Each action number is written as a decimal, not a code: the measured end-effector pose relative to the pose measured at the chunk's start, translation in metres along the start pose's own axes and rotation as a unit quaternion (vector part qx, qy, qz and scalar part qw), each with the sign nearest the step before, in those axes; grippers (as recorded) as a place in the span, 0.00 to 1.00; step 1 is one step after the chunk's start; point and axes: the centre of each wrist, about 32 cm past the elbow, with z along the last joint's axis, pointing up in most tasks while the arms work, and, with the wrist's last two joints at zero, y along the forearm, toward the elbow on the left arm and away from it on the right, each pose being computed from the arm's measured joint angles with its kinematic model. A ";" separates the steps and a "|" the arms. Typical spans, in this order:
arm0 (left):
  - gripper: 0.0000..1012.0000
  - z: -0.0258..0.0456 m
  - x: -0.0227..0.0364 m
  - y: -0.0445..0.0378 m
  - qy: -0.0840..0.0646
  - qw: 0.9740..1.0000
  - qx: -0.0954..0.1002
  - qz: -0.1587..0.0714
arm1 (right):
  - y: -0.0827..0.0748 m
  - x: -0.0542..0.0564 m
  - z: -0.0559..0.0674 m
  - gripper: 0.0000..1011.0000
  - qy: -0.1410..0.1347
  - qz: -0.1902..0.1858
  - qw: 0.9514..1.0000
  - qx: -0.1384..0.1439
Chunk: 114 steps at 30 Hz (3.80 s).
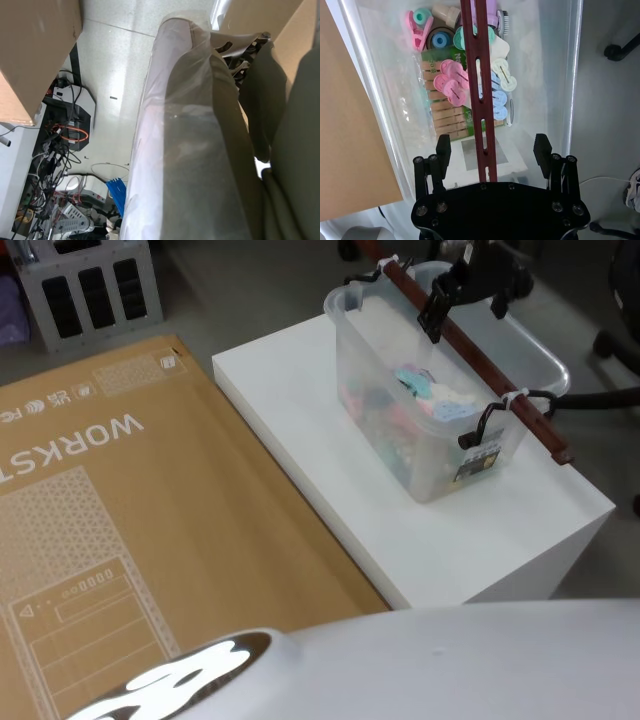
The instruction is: Use one hand to grasp the basket and place it at the designated location.
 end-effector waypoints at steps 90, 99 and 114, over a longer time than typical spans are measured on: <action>0.00 0.0000 0.0000 0.0000 0.000 1.000 0.000 0.000 | 0.051 0.025 -0.005 0.98 -0.005 0.024 0.999 0.028; 0.00 0.0000 0.0000 0.0000 0.000 1.000 0.000 0.000 | 0.054 0.029 -0.005 0.77 -0.008 0.025 0.999 0.029; 0.00 -0.0001 0.0000 0.0000 0.000 1.000 0.000 0.000 | 0.054 0.033 -0.005 0.29 -0.010 0.027 0.999 0.027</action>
